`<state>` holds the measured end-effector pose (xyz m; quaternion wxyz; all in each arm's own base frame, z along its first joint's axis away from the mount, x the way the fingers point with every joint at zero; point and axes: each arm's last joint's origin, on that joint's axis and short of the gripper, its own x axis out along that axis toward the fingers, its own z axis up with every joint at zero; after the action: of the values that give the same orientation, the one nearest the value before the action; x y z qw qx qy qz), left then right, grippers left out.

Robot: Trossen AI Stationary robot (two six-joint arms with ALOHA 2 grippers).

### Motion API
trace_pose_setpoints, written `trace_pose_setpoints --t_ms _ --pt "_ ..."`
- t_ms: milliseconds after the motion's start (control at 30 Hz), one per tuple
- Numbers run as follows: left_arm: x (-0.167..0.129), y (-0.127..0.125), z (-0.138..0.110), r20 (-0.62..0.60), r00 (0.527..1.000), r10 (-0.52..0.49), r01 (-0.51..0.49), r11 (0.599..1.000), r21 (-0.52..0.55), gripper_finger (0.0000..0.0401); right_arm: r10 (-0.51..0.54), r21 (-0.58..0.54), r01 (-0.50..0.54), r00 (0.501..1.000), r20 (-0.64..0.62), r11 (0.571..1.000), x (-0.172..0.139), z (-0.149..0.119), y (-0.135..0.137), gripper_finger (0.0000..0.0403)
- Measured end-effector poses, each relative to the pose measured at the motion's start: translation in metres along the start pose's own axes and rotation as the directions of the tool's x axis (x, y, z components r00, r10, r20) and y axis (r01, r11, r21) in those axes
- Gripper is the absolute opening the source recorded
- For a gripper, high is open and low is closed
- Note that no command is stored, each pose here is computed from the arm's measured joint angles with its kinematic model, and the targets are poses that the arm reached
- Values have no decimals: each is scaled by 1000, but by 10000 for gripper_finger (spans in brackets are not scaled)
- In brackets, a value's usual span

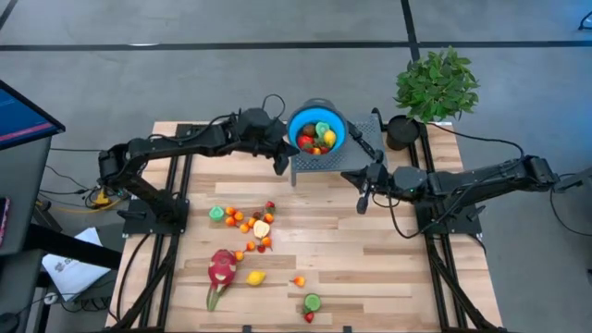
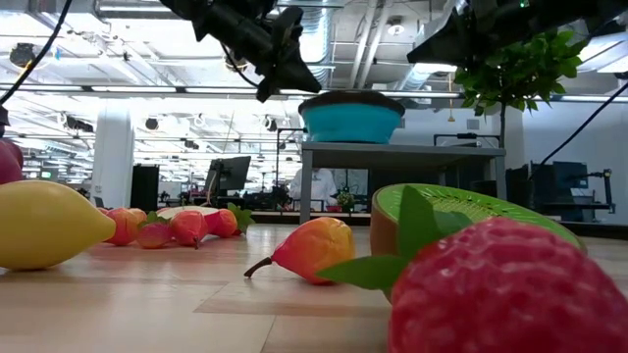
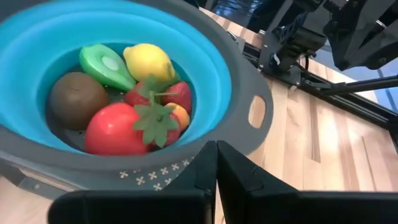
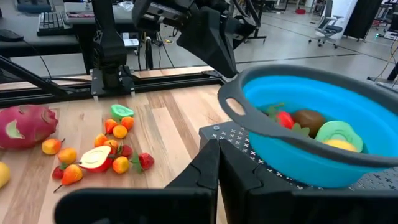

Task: Pick & Place Fruit
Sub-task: Adjust the strainer bowl on the table

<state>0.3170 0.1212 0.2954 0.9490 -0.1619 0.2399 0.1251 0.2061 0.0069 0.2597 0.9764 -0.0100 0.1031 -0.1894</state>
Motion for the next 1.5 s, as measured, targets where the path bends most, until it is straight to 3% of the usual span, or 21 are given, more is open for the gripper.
trace_pose_setpoints --t_ms 367,633,967,1200,1500 --pt "3 -9 -3 -14 1000 -18 18 1000 5 1 7 -10 -8 999 -31 1000 -1 -3 2 0" --pt "-5 -18 -10 -110 985 -133 128 991 -46 1 16 -22 -17 999 -50 1000 -2 -5 3 0" --pt "24 -33 -25 -91 988 124 -123 992 24 1 15 -24 -16 998 -55 1000 -2 -6 3 0" --pt "32 -42 -16 66 983 168 -173 982 71 1 17 -27 -18 998 -59 999 -2 -6 3 0" --pt "33 -54 -13 131 983 128 -140 987 80 1 15 -29 -17 998 -63 999 -2 -7 3 0"
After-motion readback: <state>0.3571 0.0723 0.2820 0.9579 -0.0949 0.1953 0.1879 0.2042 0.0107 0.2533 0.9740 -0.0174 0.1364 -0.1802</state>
